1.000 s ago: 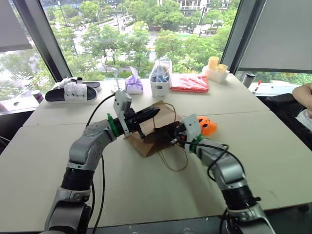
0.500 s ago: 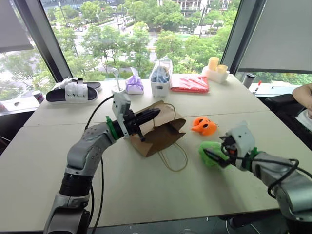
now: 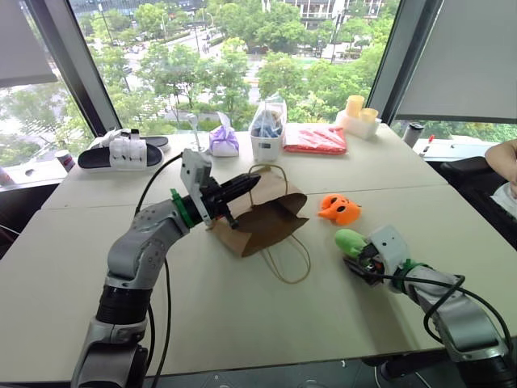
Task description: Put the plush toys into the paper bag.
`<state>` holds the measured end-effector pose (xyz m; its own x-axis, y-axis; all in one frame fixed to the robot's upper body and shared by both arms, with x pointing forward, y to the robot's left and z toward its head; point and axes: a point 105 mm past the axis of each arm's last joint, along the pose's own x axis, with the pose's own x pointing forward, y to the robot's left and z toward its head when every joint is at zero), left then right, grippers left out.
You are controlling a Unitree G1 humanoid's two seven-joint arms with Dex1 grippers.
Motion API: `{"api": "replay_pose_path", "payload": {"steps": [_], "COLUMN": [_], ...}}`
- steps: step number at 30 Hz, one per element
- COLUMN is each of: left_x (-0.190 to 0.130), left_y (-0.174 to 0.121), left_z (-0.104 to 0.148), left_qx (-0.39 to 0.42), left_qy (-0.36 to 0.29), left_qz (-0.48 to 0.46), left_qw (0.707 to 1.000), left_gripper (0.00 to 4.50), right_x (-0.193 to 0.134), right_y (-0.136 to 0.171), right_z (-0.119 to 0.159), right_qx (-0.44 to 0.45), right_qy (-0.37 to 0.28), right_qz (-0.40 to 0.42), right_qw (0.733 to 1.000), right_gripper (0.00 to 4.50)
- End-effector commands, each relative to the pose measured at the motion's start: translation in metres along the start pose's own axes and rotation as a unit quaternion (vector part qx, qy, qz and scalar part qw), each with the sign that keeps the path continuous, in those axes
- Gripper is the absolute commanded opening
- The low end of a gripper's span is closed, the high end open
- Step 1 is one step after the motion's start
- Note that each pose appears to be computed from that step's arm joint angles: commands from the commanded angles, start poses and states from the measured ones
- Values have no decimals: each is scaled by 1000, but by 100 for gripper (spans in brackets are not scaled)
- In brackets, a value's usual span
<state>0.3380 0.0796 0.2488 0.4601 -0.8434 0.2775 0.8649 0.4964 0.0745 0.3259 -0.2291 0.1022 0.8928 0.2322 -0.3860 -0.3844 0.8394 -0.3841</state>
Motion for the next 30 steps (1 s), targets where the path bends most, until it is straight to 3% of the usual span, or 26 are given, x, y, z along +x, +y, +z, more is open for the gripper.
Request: {"api": "replay_pose_path", "payload": {"steps": [1,4,10,19,30], "left_x": [0,-3,-4,1,-2], "left_y": [0,3,10,6,-4], "left_z": [19,22,29,35,25], "left_qx": [32,31,16,5,-22], "left_qy": [-21,-22,-36,-44,-37], "left_qz": [0,6,18,13,17], "left_qw": [999,999,999,999,999], "left_gripper": [0,0,0,0,0], "right_x": [-2,-11,-20,22,71], "right_y": [-6,-3,35,105,141], "right_z": [8,31,113,139,162], "right_qx": [-13,-23,5,-2,-25], "right_qy": [-16,-48,-164,-188,-216], "right_qz": [-7,11,102,180,209], "right_qw": [1000,999,981,965,953], "right_gripper": [142,2,2,2,2]}}
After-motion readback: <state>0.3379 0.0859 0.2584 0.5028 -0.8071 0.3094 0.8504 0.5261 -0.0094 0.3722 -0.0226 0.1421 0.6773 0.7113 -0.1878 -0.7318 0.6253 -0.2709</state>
